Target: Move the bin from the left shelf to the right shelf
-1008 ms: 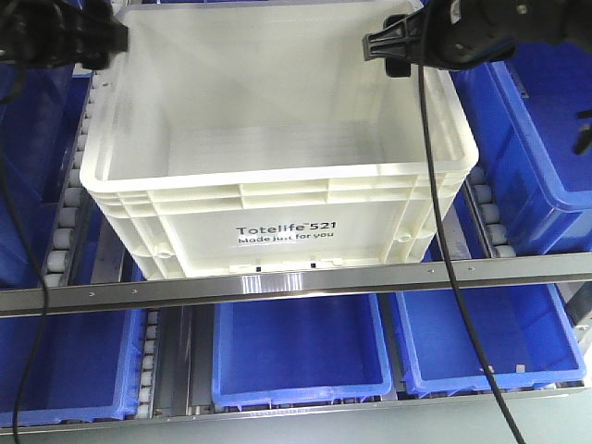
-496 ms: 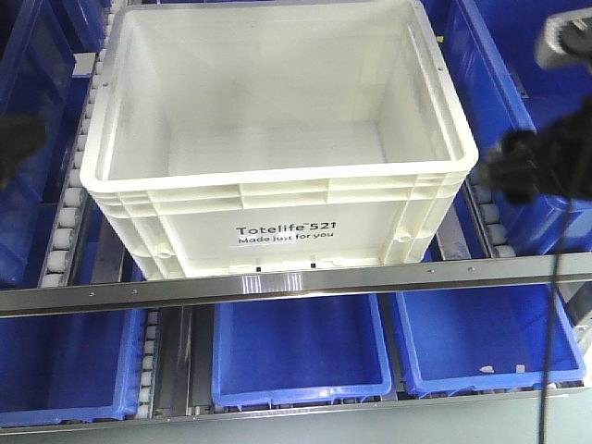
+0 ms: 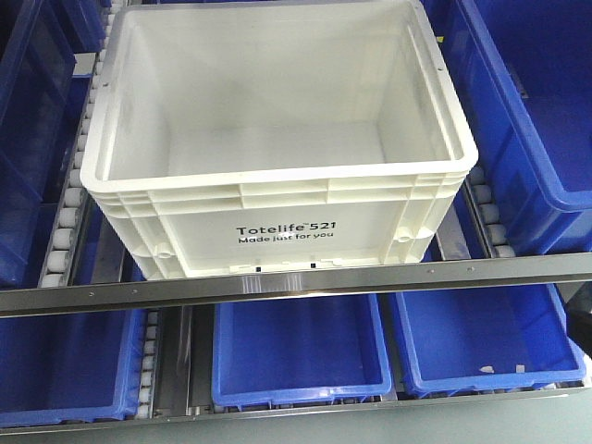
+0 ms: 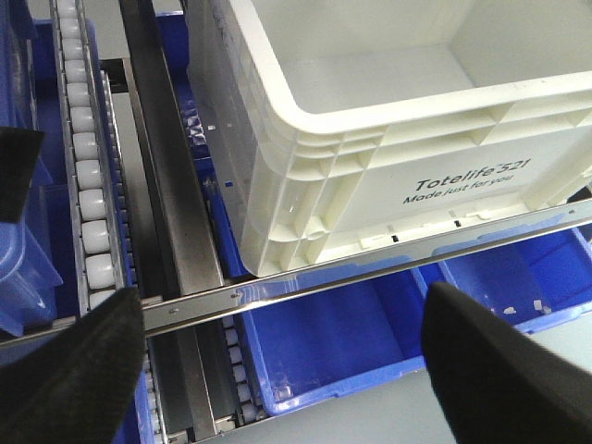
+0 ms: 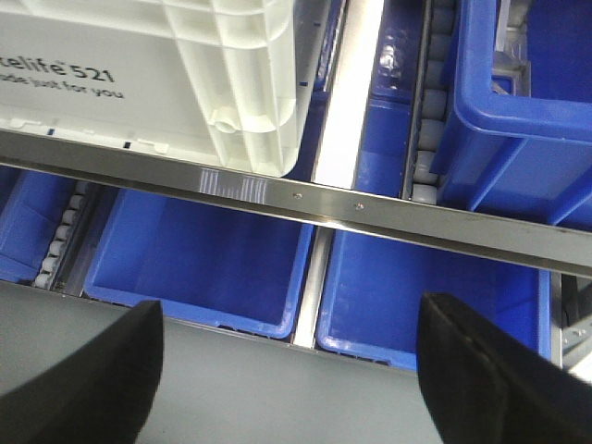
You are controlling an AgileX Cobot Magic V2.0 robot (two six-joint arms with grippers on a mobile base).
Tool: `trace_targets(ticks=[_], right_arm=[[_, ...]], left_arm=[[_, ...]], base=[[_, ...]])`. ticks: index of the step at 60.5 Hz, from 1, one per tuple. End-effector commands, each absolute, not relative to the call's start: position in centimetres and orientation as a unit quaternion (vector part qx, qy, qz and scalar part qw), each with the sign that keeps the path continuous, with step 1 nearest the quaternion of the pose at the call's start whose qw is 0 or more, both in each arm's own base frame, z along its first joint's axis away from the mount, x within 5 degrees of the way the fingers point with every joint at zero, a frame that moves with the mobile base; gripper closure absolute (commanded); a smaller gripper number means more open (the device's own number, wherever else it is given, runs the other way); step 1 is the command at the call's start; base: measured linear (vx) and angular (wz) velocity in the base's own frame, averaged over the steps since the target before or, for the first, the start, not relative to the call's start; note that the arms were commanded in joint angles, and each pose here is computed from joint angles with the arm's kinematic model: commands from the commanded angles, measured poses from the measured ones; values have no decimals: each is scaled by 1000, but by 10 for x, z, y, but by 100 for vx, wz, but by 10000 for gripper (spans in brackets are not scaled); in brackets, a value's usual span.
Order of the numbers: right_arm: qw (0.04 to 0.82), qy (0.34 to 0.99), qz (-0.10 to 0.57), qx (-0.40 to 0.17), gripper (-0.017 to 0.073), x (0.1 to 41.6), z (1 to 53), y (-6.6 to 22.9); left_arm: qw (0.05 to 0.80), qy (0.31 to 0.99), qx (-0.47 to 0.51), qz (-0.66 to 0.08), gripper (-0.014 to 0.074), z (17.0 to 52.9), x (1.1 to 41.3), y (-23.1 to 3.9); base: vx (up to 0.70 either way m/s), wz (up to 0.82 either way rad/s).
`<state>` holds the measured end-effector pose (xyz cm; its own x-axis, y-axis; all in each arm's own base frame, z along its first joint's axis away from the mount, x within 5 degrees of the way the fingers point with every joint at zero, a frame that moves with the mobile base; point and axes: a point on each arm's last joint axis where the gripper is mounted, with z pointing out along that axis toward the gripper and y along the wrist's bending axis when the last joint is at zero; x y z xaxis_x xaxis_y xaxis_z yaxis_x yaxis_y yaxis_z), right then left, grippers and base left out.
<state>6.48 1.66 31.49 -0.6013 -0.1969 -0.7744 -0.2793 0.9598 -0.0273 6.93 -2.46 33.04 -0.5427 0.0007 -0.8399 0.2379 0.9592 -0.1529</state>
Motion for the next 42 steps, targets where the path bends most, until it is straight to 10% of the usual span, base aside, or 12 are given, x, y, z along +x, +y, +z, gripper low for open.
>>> trace_targets(ticks=[1,27,42], right_arm=[[460,875,47,-146,43,64,326,16],[445,883,42,-147,550,62,323,15],[445,883,40,-144,568,62,323,14]], left_arm=[[505,849,68,-140,47,342,71,-26],[505,849,68,-140,442,342,71,-26],[505,849,69,-136,570,342,71,-26]], base=[[0,0],[0,0],[0,0]])
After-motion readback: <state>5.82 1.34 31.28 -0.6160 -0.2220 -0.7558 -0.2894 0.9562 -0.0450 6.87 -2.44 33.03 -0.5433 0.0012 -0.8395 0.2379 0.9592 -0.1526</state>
